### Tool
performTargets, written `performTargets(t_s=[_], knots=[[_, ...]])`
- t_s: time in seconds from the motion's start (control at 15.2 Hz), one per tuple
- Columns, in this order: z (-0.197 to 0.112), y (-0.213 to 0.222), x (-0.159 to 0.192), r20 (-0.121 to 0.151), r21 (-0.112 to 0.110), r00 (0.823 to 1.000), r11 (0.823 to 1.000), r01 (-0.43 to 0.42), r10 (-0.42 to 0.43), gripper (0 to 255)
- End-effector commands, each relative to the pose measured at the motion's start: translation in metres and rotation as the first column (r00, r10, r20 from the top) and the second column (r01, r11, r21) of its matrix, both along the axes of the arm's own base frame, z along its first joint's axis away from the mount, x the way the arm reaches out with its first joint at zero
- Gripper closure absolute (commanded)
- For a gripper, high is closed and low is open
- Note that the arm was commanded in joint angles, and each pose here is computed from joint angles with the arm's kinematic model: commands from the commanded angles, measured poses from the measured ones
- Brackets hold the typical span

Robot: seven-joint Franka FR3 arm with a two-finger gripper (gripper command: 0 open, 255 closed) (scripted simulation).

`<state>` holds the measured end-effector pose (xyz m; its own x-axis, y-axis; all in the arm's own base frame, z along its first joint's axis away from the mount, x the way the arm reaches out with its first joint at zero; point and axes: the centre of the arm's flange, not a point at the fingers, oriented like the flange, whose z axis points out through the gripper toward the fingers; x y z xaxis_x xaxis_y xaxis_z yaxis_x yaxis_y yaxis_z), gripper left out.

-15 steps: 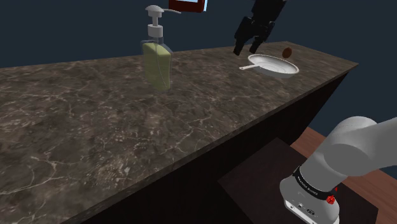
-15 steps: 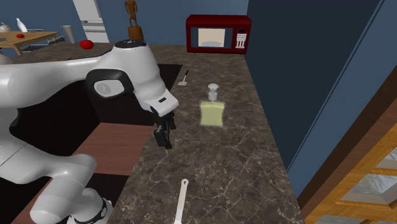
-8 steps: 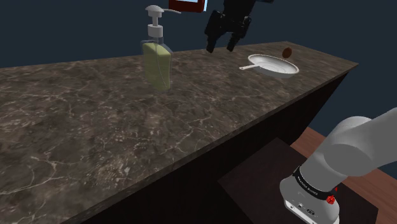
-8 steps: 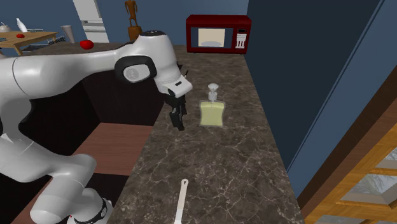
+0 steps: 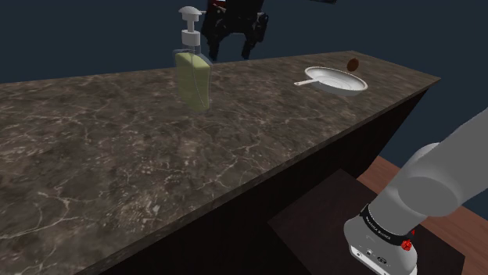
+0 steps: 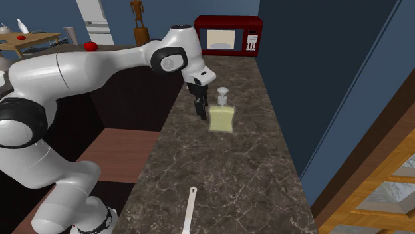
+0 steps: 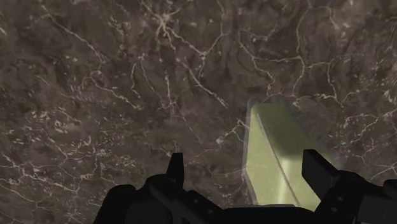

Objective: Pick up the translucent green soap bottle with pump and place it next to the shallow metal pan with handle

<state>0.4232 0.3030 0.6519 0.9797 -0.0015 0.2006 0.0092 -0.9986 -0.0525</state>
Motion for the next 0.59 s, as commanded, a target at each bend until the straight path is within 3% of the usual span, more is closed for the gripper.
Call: performTargets(t_s=[0.0, 0.2, 0.53], knots=[[0.005, 0.024, 0.010, 0.003, 0.003, 1.000, 1.000, 0.008, -0.008, 0], [0.008, 0.061, 0.025, 0.006, 0.003, 1.000, 1.000, 0.016, -0.016, 0], [-0.017, 0.062, 0.031, 0.006, 0.003, 1.000, 1.000, 0.016, -0.016, 0]])
